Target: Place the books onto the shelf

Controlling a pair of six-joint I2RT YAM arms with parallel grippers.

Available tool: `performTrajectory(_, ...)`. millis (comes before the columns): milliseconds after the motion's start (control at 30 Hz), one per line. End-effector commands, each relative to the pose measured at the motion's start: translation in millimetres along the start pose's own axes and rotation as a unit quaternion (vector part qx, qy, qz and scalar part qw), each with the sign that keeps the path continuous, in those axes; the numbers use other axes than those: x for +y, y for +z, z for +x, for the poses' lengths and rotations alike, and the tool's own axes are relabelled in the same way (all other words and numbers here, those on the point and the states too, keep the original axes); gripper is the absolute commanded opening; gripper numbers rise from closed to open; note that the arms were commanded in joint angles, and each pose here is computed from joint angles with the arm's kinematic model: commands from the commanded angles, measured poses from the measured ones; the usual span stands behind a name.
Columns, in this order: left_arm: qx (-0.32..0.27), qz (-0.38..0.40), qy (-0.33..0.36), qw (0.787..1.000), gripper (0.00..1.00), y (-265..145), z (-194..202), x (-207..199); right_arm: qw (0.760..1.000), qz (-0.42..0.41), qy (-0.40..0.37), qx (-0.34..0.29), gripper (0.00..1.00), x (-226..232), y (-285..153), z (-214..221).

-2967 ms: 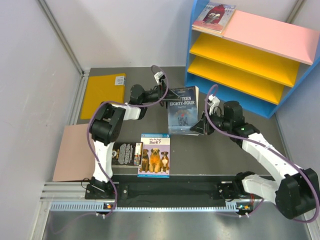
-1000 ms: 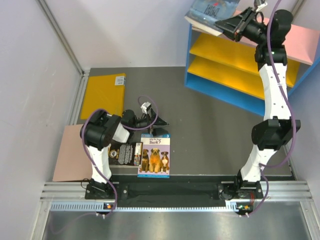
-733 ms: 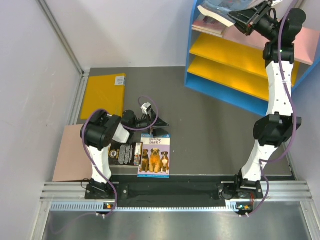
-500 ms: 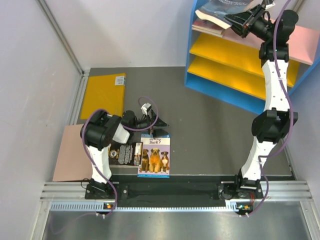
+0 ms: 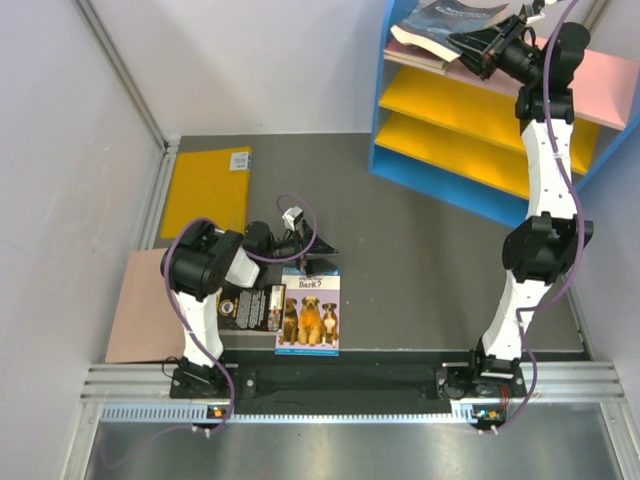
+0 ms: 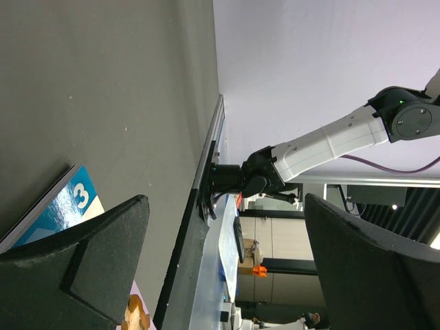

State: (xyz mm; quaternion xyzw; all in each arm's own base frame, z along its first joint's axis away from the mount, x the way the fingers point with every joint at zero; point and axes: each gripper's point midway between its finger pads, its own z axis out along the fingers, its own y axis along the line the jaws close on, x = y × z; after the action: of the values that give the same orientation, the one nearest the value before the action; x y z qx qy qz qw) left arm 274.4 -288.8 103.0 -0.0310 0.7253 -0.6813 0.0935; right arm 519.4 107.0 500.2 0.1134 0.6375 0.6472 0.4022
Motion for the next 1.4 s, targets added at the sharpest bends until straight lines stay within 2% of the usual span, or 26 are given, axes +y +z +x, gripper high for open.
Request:
performTrajectory(0,-0.017,0.090,0.159,0.983,0.99,-4.0,-1.9,-51.2,0.993,-0.060,-0.100,-0.029,0.00,56.1,-6.8,-7.9)
performTrajectory(733,-0.012,0.087,0.152,0.984,0.99,-2.5,-2.2,-48.4,0.997,-0.038,-0.073,-0.008,0.00,13.9,19.2,1.6)
performTrajectory(800,-0.011,0.087,0.152,0.984,0.99,-2.3,-2.3,-48.2,0.997,-0.037,-0.073,-0.004,0.08,12.2,19.0,2.9)
performTrajectory(833,-0.011,0.087,0.152,0.985,0.99,-2.4,-1.9,-47.9,0.996,-0.038,-0.076,-0.003,0.15,12.6,18.8,3.6)
performTrajectory(867,-0.010,0.087,0.152,0.984,0.99,-2.3,-2.0,-47.8,0.997,-0.037,-0.074,-0.003,0.45,9.4,18.8,4.1)
performTrajectory(933,-0.010,0.088,0.152,0.984,0.99,-2.2,-2.2,-48.0,0.996,-0.041,-0.080,-0.006,0.69,14.0,17.2,4.8)
performTrajectory(967,-0.010,0.088,0.152,0.984,0.99,-2.2,-2.2,-48.0,0.997,-0.033,-0.073,-0.008,0.99,10.6,17.1,4.7)
performTrajectory(1200,-0.010,0.089,0.151,0.984,0.99,-2.1,-2.1,-48.1,0.997,-0.022,-0.080,-0.003,1.00,11.4,13.0,8.8)
performTrajectory(1367,-0.009,0.092,0.151,0.984,0.99,-2.9,0.2,-48.6,0.994,0.017,-0.102,-0.022,1.00,11.2,1.1,5.2)
